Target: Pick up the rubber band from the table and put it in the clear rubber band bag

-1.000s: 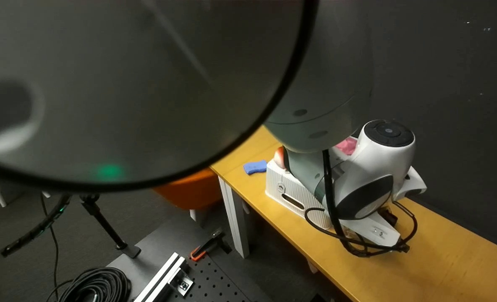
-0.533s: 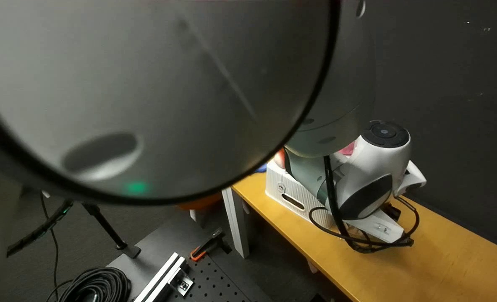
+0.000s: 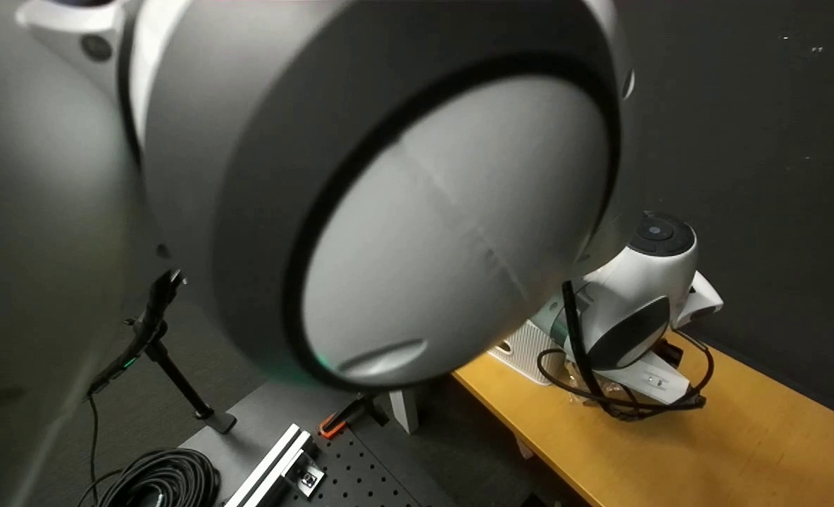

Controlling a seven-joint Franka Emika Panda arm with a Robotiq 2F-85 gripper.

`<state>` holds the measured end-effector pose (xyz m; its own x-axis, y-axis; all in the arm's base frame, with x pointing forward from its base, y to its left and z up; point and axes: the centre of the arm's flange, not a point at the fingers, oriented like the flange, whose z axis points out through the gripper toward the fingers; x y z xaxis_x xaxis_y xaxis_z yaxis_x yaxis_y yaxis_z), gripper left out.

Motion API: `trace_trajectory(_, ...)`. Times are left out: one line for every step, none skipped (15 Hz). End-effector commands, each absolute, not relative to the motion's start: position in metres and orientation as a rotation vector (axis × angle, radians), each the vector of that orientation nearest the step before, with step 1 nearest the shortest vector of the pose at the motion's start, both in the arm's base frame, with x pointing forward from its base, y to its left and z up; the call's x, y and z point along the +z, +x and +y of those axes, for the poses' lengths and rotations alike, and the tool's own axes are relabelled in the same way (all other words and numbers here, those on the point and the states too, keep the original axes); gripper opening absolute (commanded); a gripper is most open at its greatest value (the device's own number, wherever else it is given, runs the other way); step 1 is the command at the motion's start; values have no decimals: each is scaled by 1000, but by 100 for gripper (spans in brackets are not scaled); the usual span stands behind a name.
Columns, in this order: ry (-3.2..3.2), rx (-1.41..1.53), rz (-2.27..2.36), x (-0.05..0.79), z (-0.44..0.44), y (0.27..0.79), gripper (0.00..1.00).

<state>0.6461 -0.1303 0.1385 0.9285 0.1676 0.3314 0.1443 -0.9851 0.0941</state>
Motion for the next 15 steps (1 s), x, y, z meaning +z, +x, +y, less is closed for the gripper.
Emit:
trace_trajectory(2988, 599, 296, 145, -127, 653, 1)
trace_trajectory(2992, 605, 310, 148, -122, 651, 1)
trace_trajectory(2996, 608, 326, 148, -117, 650, 1)
trace_trajectory(2996, 615, 331, 147, -114, 650, 1)
trace_trajectory(2999, 617, 330, 145, -112, 652, 1)
trace_trajectory(3004, 618, 335, 142, -112, 653, 1)
trace_trajectory(3005, 621, 343, 141, -110, 653, 1)
trace_trajectory(3002, 632, 350, 141, -109, 655, 1)
trace_trajectory(3004, 629, 351, 142, -108, 656, 1)
trace_trajectory(3004, 630, 346, 143, -107, 656, 8)
trace_trajectory(3003, 632, 348, 145, -105, 655, 29)
trace_trajectory(3004, 621, 346, 147, -103, 654, 35)
trace_trajectory(3006, 614, 337, 148, -102, 654, 42)
trace_trajectory(3006, 609, 332, 149, -102, 653, 50)
trace_trajectory(3006, 602, 329, 150, -102, 653, 56)
